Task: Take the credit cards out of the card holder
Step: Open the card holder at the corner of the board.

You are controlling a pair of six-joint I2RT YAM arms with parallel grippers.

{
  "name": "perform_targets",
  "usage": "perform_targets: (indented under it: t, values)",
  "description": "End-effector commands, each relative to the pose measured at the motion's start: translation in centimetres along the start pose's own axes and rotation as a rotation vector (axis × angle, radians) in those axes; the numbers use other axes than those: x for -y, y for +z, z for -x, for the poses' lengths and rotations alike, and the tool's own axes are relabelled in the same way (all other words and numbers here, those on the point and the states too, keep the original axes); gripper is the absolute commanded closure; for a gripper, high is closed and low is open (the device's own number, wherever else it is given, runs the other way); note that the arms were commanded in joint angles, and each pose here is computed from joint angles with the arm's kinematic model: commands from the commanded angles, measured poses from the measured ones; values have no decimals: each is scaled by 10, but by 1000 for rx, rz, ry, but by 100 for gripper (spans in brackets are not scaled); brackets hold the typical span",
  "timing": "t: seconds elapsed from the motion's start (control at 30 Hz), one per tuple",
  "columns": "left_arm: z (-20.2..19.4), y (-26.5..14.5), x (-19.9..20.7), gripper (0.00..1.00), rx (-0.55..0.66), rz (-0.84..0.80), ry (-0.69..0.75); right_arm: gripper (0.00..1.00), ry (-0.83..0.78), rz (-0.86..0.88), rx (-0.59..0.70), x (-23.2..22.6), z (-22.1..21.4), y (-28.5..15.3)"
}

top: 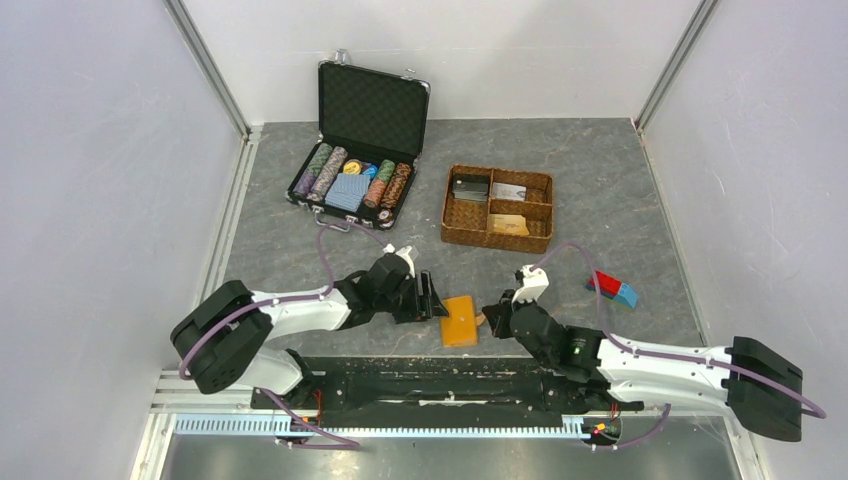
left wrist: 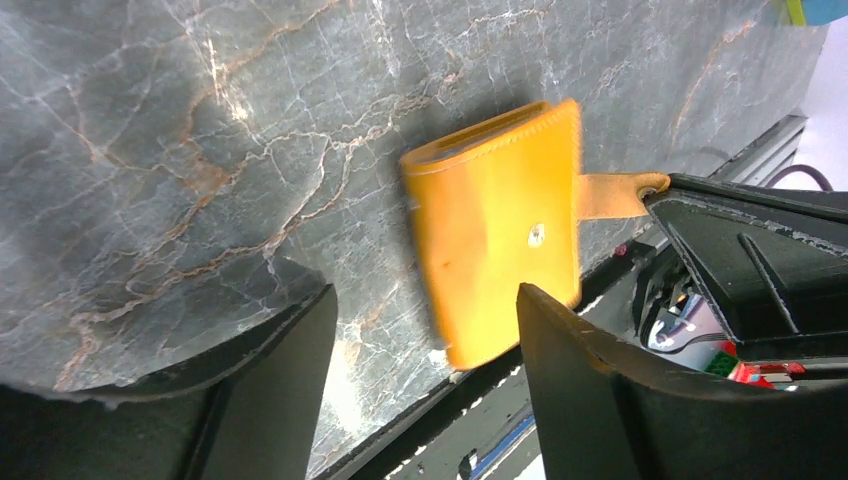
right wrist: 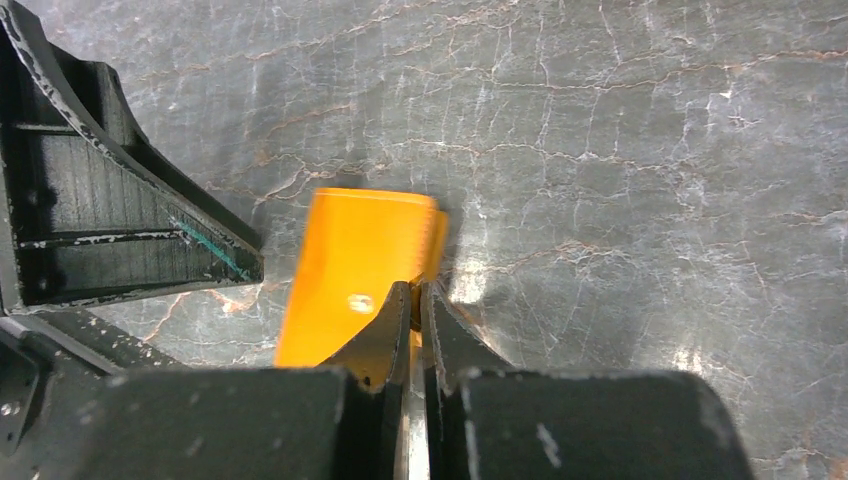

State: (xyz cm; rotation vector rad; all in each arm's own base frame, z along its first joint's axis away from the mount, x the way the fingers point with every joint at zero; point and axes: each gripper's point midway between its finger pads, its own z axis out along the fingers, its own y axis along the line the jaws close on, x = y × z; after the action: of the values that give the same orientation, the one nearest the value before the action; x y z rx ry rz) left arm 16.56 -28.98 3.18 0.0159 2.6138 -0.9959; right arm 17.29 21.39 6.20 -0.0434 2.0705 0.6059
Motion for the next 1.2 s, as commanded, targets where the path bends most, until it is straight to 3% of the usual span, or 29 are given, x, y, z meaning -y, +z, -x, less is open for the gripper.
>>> perform_targets:
  t: [0.0,0.3,0.37,0.47,0.57,0.7,0.9,1.07,1.17]
  values:
    - [-3,-9,-26,22,-15,133,86,100,92,87,44,-16,12,-5]
    - [9,-17,7,9,-1,34,177,99,116,159,31,-31,13,-7]
    - [11,-18,8,8,-1,43,183,88,92,80,25,-18,12,-5]
    - [13,-21,6,8,14,58,182,62,36,-113,23,17,15,-9]
    - [16,-26,0,9,35,90,188,51,-1,-140,40,16,33,-17]
    - [28,-37,-9,10,87,168,215,50,-15,-21,-2,-16,38,-19]
    - [36,-49,-17,11,131,226,224,66,-1,247,-89,-74,21,-14]
    - [32,-53,-23,13,149,227,196,60,-44,234,-169,-84,-4,-3]
    - [26,-53,-27,13,144,219,185,56,-60,117,-180,-63,-12,5]
